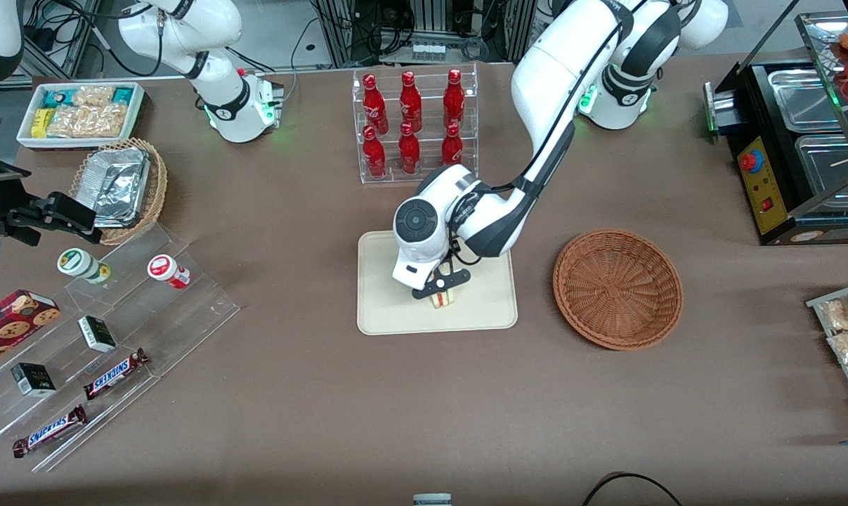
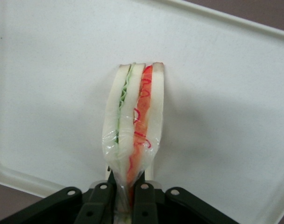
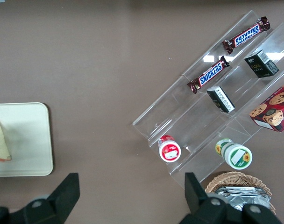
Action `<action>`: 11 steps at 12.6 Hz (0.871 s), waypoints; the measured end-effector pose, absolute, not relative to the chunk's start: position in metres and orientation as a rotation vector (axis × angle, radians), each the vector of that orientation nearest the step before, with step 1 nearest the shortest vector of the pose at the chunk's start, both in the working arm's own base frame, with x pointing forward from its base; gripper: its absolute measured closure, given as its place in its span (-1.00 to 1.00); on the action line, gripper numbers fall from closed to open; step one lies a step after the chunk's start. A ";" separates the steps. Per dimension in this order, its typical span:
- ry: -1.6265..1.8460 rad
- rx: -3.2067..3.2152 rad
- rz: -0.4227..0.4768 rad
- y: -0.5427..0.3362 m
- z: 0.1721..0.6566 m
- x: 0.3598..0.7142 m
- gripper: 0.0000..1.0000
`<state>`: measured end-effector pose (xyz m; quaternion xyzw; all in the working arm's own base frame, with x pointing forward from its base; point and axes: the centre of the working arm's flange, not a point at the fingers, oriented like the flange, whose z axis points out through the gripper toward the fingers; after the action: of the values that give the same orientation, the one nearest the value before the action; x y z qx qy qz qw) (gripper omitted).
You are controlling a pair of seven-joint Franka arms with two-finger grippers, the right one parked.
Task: Place sandwich from basket to tray
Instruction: 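Lower the sandwich onto the tray and open the left gripper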
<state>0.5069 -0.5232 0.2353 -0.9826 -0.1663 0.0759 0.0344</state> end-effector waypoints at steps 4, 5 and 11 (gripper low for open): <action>-0.526 -3.038 0.208 -0.525 0.260 0.517 -0.29; -0.529 -3.031 0.210 -0.524 0.277 0.522 -0.45; -0.458 -2.985 0.236 -0.477 0.387 0.538 -1.00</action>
<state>0.5382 -0.4769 0.3874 -0.9838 -0.1511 0.0777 0.0564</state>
